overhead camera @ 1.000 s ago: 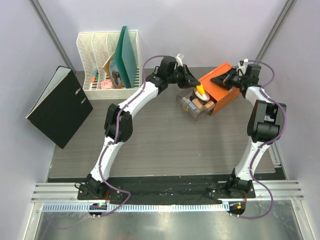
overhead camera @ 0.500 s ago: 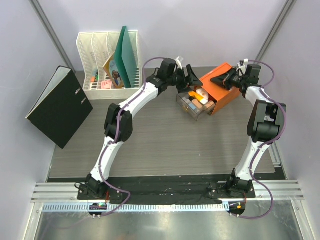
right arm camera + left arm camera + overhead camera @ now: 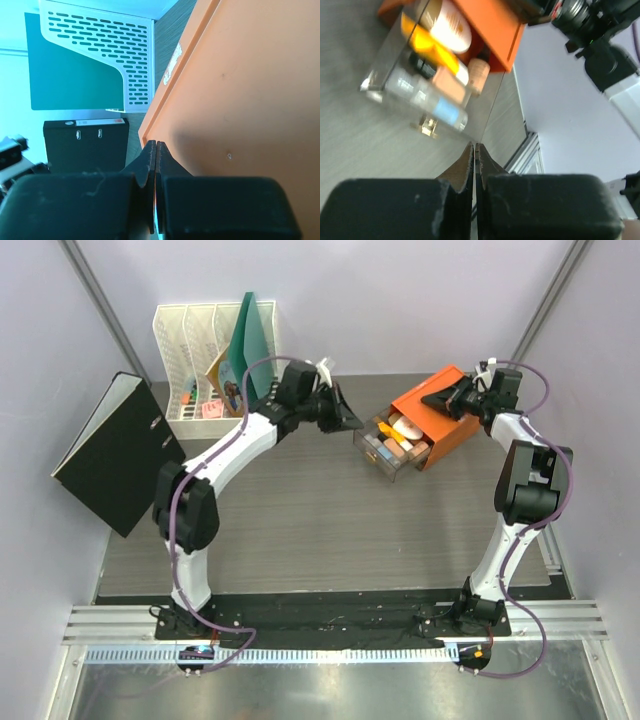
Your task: Organize the makeup
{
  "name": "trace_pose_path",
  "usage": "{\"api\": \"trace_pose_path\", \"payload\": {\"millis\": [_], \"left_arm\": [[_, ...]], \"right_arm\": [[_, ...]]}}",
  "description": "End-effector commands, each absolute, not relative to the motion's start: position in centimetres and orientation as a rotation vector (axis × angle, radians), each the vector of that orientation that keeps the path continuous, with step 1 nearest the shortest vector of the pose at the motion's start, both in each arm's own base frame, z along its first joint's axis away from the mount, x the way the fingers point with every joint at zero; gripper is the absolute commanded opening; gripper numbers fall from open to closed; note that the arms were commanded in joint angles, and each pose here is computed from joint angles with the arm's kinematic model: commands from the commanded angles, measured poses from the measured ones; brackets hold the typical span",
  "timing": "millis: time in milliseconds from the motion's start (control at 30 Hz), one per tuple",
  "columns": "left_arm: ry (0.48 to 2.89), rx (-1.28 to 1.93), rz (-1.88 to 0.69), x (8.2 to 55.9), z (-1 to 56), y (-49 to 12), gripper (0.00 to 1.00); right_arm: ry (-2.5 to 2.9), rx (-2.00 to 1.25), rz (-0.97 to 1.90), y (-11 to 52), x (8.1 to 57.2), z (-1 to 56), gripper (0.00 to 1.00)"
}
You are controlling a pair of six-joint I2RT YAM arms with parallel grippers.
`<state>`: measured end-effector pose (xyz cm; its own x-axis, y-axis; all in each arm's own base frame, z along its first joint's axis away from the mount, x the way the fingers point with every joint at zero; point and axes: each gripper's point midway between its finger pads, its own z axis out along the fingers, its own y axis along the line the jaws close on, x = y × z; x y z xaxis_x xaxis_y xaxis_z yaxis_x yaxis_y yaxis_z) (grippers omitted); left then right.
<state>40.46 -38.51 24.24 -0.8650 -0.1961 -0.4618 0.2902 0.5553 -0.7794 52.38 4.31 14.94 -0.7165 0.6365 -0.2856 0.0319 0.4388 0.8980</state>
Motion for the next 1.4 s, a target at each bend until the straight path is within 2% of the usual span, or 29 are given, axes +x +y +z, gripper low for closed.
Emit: {"api": "trace_pose_path", "payload": {"millis": [0,200,433,633,833,900,933,967,1133,1367], "left_arm": [[2.345,0.014,-1.27,38.5,20.9,-37.6,0.0],[2.503,-0.06,-1.378,37.9,15.8,-39.3,0.0],[2.521,-0.043,-1.462,39.7,14.1,-42.8,0.0],[2.376,0.009,-1.631,42.0,16.9,-46.9,0.0],[2.177,-0.072,-1.89,44.1,19.7,-50.5,0.0],[2.18,-0.155,-1.943,44.7,18.5,-51.5,0.0],[2.131,-0.134,-1.973,45.1,20.1,-52.0,0.0],[2.162,-0.156,-1.971,45.3,18.4,-52.6,0.0],[2.133,-0.13,-1.999,45.4,19.5,-53.5,0.0],[2.125,-0.1,-1.876,44.9,20.5,-49.2,0.0]], "right_arm": [[2.515,1.028,1.068,2.3,44.1,-3.4,0.01],[2.512,1.027,1.07,2.3,44.2,-3.3,0.01],[2.507,1.023,1.072,2.3,44.4,-3.2,0.01],[2.507,1.019,1.074,2.3,44.4,-3.1,0.01],[2.511,1.025,1.072,2.3,44.3,-3.3,0.01],[2.51,1.024,1.072,2.3,44.4,-3.2,0.01],[2.511,1.023,1.074,2.4,44.3,-3.2,0.01],[2.513,1.025,1.074,2.4,44.2,-3.3,0.01],[2.511,1.025,1.072,2.3,44.3,-3.2,0.01],[2.501,0.996,1.054,2.1,44.5,-2.5,0.01]]}}
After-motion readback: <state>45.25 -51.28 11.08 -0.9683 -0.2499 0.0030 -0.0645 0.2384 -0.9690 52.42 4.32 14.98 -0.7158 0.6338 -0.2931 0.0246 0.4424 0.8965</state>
